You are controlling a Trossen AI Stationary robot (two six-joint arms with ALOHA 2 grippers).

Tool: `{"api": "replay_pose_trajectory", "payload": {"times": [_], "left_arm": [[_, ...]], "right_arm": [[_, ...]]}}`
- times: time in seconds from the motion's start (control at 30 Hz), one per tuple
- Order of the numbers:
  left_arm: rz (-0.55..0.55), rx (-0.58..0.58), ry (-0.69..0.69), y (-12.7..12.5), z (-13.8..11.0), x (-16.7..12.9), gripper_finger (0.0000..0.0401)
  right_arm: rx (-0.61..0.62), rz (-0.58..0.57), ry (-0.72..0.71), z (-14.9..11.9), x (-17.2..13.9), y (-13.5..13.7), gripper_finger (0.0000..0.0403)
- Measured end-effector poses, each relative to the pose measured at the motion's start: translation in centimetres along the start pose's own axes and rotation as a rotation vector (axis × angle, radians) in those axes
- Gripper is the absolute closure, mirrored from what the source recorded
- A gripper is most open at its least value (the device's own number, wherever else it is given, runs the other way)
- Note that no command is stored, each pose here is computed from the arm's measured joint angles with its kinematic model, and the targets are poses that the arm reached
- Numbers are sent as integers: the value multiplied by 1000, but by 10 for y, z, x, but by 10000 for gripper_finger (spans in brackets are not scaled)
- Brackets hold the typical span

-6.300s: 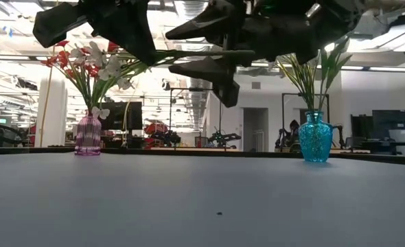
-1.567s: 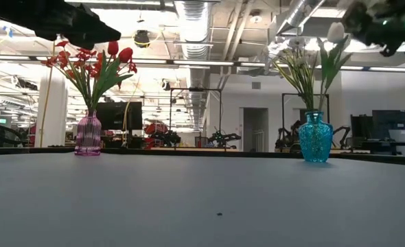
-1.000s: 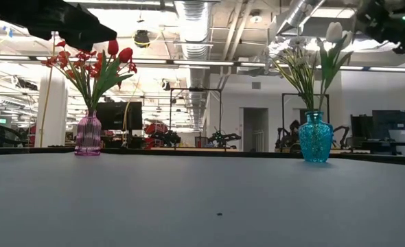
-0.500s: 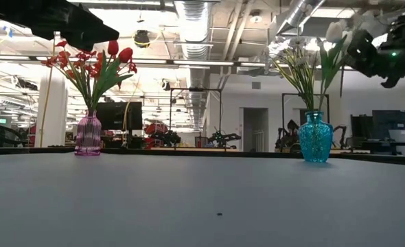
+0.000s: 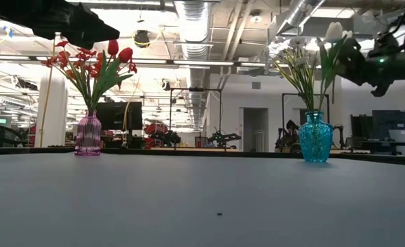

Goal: Sort flowers into vase by color
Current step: Put the white flowers into the blue vase

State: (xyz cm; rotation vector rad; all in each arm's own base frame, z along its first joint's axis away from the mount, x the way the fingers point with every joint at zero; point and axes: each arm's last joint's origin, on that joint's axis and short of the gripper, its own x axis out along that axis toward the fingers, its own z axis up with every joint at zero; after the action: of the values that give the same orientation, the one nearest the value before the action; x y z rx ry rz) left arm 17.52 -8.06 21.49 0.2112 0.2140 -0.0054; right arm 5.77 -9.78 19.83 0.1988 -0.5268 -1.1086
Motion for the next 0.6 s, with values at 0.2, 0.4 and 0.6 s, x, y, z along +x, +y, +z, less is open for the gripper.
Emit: {"api": "replay_pose_trajectory", "payload": {"times": [0.2, 0.4, 0.6], "left_arm": [[1, -1, 0, 0, 0, 0, 211], [1, -11, 0, 0, 0, 0, 211], [2, -16, 0, 0, 0, 0, 211]], "right_arm": [[-14, 1, -9, -7, 10, 5, 379], [-25, -18, 20, -16, 16, 6, 379], [-32, 30, -15, -18, 19, 12, 379]]}}
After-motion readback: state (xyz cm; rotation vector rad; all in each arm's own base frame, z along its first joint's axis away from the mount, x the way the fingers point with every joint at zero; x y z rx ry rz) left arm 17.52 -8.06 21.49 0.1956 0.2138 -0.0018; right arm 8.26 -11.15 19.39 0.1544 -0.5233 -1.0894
